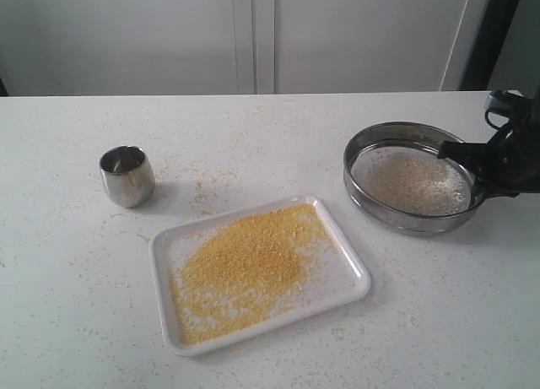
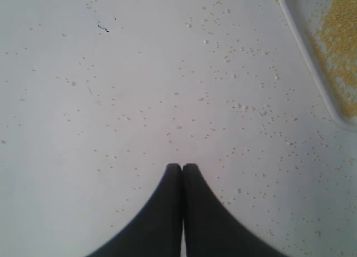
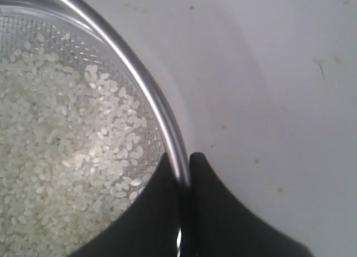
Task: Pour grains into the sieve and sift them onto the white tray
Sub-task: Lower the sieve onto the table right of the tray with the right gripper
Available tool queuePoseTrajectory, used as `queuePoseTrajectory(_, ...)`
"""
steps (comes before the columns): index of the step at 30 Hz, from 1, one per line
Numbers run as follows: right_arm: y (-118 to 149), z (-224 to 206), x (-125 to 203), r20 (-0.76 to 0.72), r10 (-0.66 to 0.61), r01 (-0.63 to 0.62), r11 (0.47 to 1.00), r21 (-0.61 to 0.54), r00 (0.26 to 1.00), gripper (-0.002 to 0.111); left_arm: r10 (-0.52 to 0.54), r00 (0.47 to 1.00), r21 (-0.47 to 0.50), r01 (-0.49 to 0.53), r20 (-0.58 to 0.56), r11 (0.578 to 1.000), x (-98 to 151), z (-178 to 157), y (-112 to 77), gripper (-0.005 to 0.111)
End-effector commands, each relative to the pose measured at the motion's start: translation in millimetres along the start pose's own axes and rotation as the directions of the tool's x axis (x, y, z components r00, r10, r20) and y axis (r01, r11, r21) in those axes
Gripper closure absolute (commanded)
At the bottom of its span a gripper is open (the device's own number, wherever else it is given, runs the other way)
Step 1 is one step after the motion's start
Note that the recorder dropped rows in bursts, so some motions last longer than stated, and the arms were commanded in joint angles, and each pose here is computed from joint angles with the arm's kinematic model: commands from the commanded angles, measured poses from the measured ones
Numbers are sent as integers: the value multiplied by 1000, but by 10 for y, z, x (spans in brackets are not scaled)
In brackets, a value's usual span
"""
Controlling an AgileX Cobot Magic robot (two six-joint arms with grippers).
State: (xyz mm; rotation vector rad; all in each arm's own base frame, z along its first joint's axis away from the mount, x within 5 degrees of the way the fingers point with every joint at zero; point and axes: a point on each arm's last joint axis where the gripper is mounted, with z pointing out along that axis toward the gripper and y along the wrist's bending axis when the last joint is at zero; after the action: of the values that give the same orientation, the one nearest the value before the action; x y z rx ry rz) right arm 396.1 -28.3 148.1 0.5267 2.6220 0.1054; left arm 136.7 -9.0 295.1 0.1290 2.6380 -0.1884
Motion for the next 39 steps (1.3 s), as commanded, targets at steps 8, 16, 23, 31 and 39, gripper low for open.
queuePoseTrajectory(8,-8,41,-32,11,31,-31,999,-7,999,108,-5,1000,7,5,-2,1000,23,-7,-8,107)
queuePoseTrajectory(16,-16,80,-10,-4,31,-31,1000,-2,1000,108,-5,1000,7,5,-2,1000,23,-7,-8,107)
queuePoseTrajectory(23,-14,78,-17,2,31,-31,1000,-4,1000,97,-5,1000,7,5,-2,1000,23,-7,-8,107)
queuePoseTrajectory(31,-12,78,-24,10,31,-31,999,-6,999,59,-5,1000,7,5,-2,1000,23,-7,-8,107)
queuePoseTrajectory(39,-11,78,-25,12,31,-31,999,-7,999,59,-5,1000,7,5,-2,1000,23,-7,-8,107)
